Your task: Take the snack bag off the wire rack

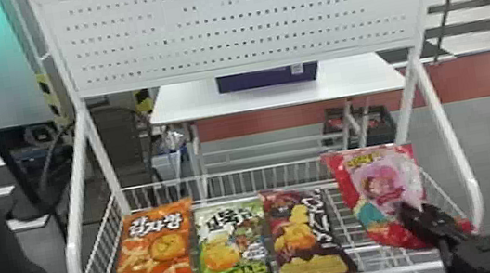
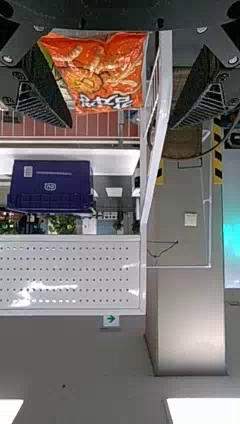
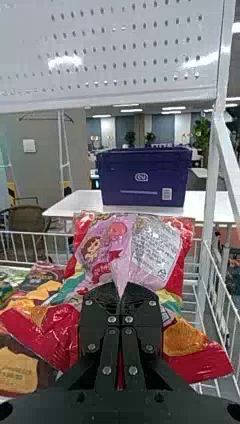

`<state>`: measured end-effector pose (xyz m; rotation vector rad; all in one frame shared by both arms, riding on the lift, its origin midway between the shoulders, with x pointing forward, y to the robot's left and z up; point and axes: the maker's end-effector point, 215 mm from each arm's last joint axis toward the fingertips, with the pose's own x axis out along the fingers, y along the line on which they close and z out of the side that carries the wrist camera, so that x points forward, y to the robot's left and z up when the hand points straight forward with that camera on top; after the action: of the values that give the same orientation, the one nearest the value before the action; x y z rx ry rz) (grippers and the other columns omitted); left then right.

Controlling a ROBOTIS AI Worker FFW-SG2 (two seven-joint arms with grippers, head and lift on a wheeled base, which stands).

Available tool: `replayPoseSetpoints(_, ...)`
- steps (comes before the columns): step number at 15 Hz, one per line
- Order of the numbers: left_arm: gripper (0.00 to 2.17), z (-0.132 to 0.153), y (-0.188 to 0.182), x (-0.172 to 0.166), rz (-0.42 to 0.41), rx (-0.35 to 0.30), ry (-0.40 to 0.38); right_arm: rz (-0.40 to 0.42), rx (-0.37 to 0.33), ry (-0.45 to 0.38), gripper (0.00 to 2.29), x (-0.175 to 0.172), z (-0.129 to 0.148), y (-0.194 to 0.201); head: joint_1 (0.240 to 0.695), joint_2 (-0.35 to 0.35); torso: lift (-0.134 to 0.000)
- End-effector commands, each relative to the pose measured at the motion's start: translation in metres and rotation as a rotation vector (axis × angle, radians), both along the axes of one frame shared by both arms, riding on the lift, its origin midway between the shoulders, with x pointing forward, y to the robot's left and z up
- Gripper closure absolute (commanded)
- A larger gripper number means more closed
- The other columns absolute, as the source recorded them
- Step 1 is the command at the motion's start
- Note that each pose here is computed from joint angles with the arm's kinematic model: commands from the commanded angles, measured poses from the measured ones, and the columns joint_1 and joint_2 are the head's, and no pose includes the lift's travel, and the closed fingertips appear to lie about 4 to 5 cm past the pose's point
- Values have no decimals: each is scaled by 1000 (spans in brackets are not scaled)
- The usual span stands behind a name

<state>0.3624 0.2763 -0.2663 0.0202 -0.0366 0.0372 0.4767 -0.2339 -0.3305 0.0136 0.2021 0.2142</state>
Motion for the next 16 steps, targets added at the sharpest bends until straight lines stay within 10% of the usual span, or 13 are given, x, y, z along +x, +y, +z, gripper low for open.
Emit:
replayPoseSetpoints(1,188,-1,0,0,-1,1,1,9,-4,-35,2162,-34,20,-3,499,0,0)
replayPoseSetpoints(16,188,-4,4,5,6,-2,3,-89,-6,-153,2162,-98,53,-67,499,0,0)
